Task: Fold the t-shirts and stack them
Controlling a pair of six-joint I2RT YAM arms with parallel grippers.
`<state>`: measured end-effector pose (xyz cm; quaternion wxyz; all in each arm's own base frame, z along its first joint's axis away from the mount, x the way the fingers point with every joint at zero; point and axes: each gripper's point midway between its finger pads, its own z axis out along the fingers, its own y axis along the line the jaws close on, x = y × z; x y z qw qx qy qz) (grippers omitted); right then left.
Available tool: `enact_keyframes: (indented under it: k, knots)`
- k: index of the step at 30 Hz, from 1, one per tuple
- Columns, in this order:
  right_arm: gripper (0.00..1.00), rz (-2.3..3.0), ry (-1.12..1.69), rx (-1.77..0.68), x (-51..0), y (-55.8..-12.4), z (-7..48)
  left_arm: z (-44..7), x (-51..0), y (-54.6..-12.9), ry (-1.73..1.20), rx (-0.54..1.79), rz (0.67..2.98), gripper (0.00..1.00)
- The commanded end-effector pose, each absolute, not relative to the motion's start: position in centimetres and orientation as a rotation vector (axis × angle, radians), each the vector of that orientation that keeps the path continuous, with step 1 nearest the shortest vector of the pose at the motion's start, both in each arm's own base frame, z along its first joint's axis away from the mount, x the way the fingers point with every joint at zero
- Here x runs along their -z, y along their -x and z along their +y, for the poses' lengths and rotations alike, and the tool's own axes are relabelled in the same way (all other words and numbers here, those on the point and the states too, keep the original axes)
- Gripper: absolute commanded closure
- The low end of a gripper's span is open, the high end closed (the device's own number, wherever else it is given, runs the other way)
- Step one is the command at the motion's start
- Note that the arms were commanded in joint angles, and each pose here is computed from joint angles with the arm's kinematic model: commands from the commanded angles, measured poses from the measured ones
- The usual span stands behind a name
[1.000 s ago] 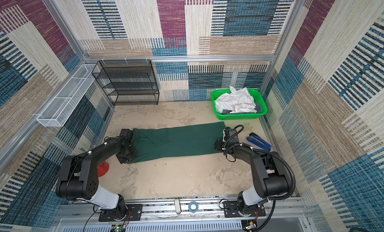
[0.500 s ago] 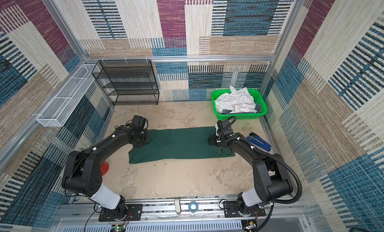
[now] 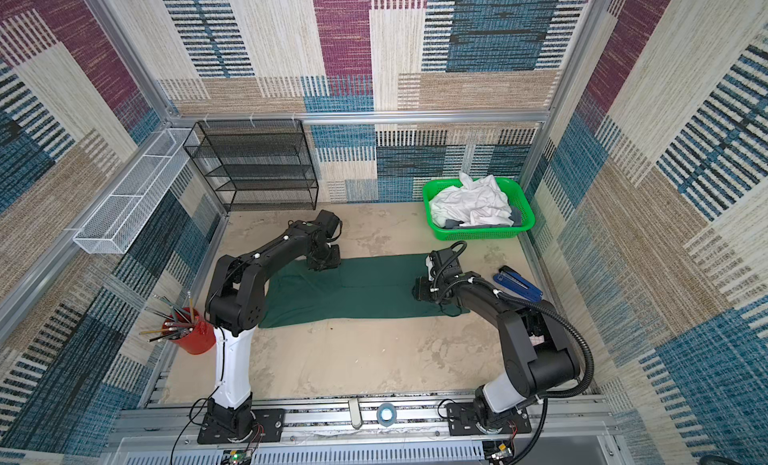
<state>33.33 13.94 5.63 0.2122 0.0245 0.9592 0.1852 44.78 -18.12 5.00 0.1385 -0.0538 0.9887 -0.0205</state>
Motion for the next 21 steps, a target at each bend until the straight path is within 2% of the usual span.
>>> enact_keyframes:
  k: [1, 21]
  knots:
    - [0.39, 2.637, -0.054, -0.538, -5.9, -33.9, 14.4, -18.1, -4.8, -44.5, 0.109, 0.009, 2.884, 0.66]
    - [0.39, 2.66, -0.03, -0.582, -4.8, -33.5, 15.0, -19.2, -3.2, -45.2, 0.039, -0.119, 2.92, 0.64]
